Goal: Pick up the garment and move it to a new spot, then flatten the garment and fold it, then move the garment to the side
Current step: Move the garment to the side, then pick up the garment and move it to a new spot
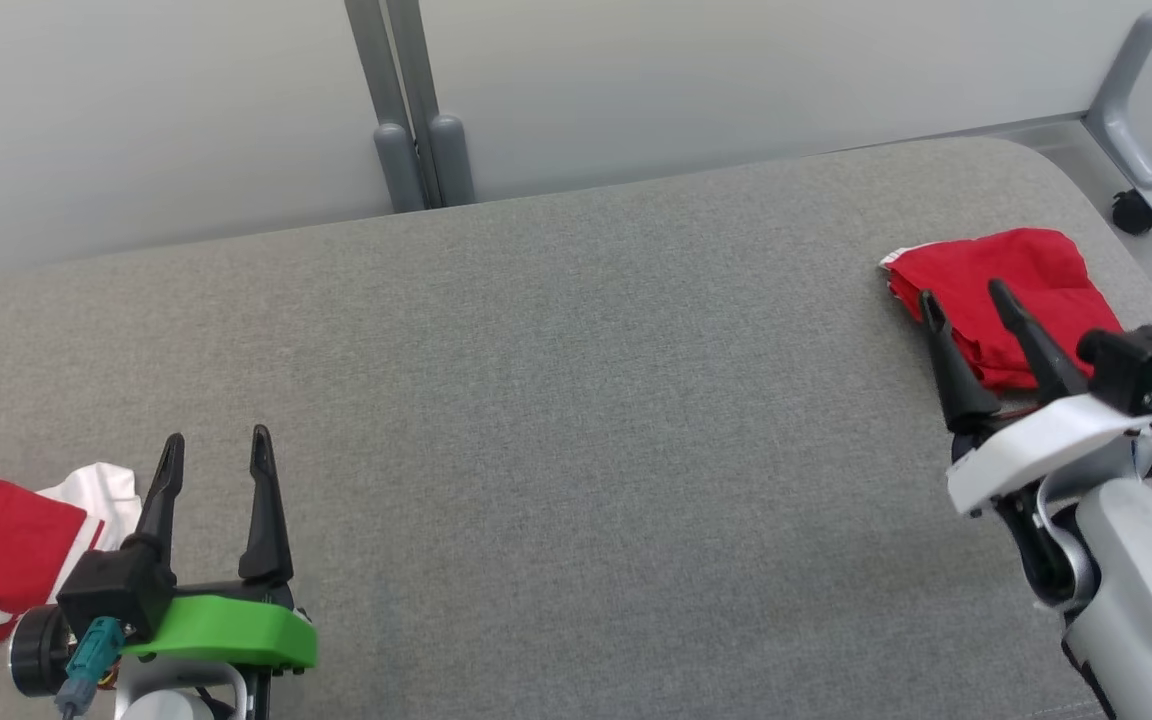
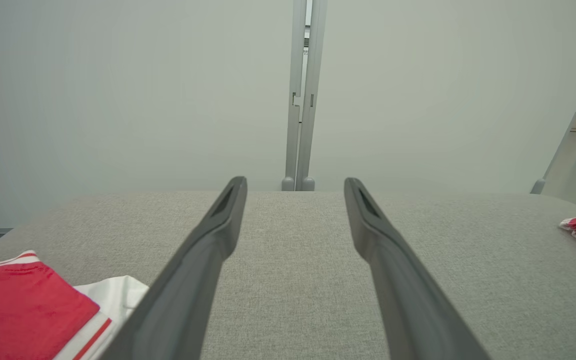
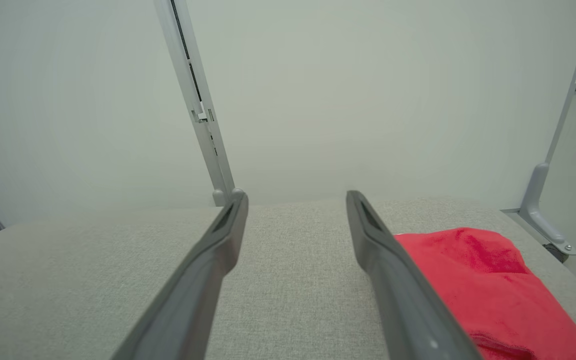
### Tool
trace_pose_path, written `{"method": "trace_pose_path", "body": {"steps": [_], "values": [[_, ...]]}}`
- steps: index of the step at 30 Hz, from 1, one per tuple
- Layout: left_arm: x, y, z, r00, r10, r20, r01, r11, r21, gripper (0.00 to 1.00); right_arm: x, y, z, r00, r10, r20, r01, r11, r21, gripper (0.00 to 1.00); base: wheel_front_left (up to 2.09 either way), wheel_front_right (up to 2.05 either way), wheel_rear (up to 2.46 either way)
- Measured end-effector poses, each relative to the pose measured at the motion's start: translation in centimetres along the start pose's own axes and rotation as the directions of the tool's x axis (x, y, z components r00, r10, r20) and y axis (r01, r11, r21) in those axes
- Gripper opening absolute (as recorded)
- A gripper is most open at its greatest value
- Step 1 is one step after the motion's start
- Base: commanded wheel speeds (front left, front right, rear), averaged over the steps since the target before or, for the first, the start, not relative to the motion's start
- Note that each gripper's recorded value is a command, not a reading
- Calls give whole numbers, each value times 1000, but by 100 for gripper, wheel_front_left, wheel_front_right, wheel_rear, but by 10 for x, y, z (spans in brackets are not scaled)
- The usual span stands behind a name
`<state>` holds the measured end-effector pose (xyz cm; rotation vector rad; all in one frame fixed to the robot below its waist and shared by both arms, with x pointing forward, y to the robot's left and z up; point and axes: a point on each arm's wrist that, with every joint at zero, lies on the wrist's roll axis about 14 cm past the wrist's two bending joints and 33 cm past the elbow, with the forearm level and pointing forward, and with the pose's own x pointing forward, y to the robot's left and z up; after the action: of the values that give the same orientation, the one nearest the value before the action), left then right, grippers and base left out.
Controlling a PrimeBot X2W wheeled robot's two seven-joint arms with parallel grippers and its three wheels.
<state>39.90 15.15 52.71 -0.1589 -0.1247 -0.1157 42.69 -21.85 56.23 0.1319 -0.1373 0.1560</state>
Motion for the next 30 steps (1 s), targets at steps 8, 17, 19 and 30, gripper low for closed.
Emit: {"method": "trace_pose_path", "body": {"steps": [8,17,19,30], "values": [[-17,13,-11,999,38,-38,-37,999,26,100,-20,29,-26,1000,7,-19,-5,996,89,100,0,0,0],[-23,16,-22,996,48,-70,-47,999,22,100,-28,36,-36,1000,-4,-30,7,995,97,100,0,0,0],[-23,16,-22,997,48,-68,-46,999,19,100,-28,37,-36,999,-1,-32,4,996,88,100,0,0,0],[-22,16,-23,997,47,-68,-45,999,27,100,-26,43,-33,1000,18,-21,-16,997,80,100,0,0,0]]}}
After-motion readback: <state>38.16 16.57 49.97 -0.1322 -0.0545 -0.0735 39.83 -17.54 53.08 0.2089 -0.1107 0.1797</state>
